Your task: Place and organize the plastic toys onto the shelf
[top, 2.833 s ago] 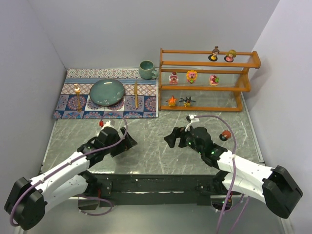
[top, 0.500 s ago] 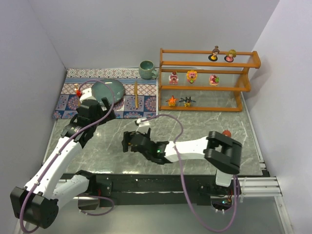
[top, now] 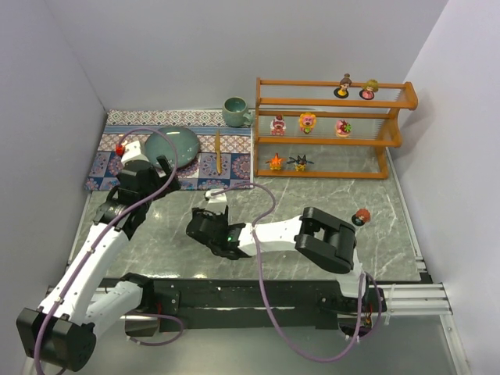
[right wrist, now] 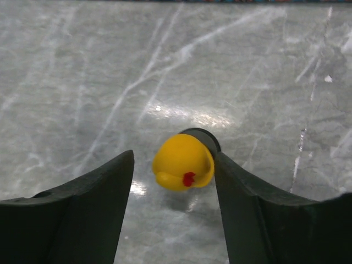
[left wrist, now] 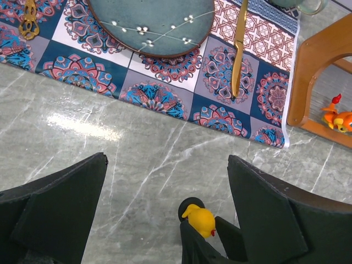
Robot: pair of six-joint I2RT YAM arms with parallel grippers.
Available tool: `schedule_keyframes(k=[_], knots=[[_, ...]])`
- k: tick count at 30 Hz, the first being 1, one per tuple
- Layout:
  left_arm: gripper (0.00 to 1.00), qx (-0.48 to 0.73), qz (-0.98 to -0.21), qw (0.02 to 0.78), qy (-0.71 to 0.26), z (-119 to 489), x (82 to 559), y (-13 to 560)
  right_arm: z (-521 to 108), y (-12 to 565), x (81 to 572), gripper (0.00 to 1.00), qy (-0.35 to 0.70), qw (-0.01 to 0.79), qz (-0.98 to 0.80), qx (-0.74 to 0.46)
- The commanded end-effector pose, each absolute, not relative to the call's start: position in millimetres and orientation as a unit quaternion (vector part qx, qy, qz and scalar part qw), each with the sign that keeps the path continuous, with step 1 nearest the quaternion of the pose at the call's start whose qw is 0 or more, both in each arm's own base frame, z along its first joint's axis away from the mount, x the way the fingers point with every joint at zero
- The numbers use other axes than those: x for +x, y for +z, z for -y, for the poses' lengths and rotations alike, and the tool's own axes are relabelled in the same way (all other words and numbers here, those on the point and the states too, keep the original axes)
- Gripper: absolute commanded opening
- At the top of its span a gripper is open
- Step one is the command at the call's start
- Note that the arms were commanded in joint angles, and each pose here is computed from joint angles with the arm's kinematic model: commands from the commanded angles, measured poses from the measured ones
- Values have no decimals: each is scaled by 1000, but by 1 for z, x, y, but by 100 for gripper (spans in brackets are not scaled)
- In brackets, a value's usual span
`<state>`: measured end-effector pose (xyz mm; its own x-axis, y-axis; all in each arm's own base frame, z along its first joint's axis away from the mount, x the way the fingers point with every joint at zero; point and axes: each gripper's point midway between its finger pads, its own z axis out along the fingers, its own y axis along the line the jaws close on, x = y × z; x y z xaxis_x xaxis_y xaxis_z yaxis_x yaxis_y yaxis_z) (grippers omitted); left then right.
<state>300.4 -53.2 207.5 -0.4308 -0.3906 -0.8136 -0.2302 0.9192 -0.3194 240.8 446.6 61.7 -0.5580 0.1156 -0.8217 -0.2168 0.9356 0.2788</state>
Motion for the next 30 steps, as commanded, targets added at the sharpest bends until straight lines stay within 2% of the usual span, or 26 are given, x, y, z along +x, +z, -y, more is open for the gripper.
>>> schedule_keyframes(k=[1, 5, 10, 17, 24, 30], knots=[[97, -176, -832, 516, -102, 58, 304, 217, -444, 63, 246, 65, 151, 486, -861, -8], [97, -176, -834, 512, -106, 58, 304, 216, -444, 58, 247, 63, 141, 486, -862, -10], [97, -174, -836, 509, -112, 60, 304, 214, -440, 56, 247, 51, 137, 490, -861, -20], [97, -172, -837, 506, -116, 62, 305, 213, -428, 51, 244, 51, 125, 496, -858, -50], [97, -170, -838, 505, -119, 63, 305, 212, -415, 49, 243, 62, 110, 497, -859, -64], [97, -170, -838, 504, -119, 62, 304, 212, -415, 61, 245, 65, 114, 501, -857, -37]])
